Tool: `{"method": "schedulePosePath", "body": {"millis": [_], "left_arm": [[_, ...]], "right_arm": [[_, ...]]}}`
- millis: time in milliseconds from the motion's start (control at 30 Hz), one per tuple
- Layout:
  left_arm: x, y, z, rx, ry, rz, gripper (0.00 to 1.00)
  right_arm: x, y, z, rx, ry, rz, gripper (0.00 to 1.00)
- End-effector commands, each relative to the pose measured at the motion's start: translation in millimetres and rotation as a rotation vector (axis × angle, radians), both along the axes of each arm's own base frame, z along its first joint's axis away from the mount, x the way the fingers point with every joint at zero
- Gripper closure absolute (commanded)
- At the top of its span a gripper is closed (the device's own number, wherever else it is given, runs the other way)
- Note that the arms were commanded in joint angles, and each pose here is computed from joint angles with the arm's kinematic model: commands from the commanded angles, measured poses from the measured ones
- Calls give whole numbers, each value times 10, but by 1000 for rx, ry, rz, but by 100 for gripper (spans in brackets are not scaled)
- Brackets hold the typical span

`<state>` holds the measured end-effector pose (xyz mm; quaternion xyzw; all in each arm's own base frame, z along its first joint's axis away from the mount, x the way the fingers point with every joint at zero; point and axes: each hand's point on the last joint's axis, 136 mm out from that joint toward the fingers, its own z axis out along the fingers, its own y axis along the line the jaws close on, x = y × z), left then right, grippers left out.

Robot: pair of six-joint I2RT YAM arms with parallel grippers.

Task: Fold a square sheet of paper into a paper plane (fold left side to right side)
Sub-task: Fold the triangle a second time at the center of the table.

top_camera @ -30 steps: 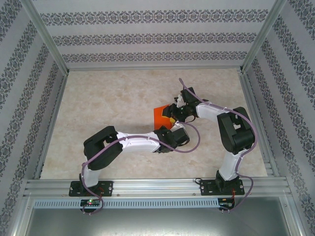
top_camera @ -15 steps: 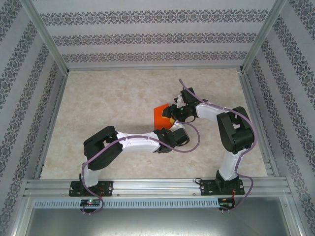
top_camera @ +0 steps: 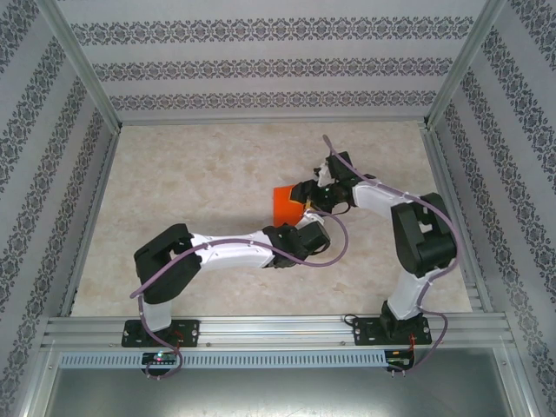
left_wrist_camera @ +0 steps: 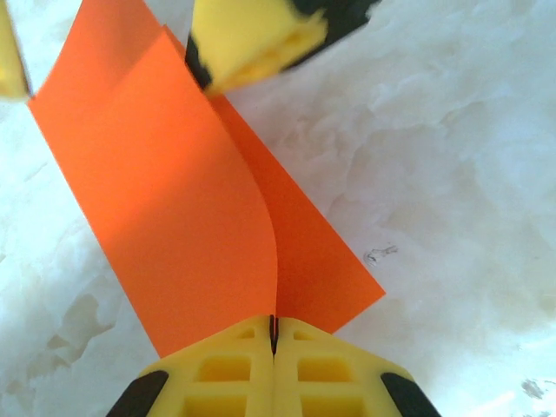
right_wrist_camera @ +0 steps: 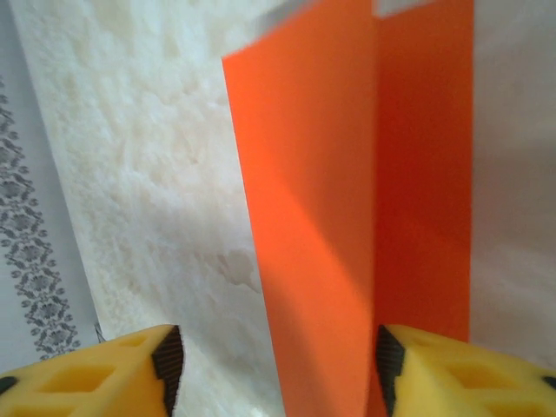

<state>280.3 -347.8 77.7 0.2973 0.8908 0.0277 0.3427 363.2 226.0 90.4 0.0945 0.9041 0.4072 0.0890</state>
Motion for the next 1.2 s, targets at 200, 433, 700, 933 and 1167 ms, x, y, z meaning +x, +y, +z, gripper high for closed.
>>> {"method": "schedulePosePath", "body": {"millis": [200,433,700,933,1167], "left_arm": [[61,44,150,-365,228,-25,99],[156,238,140,-603,383,-32,97],[230,473,30,-677,449,-12,97],[326,572,-35,-672,462,16,98],[361,594,-104,-623,484,9,98]], "right_arm": [[-82,-477,555,107,-235,-117,40],[-478,-290,110,61,-143,-53,72],[-742,-39,-390,-31,-37,9,97],[-863,36,-647,-88,24,47,100],[-942,17,-815,-160,82,83,100]]}}
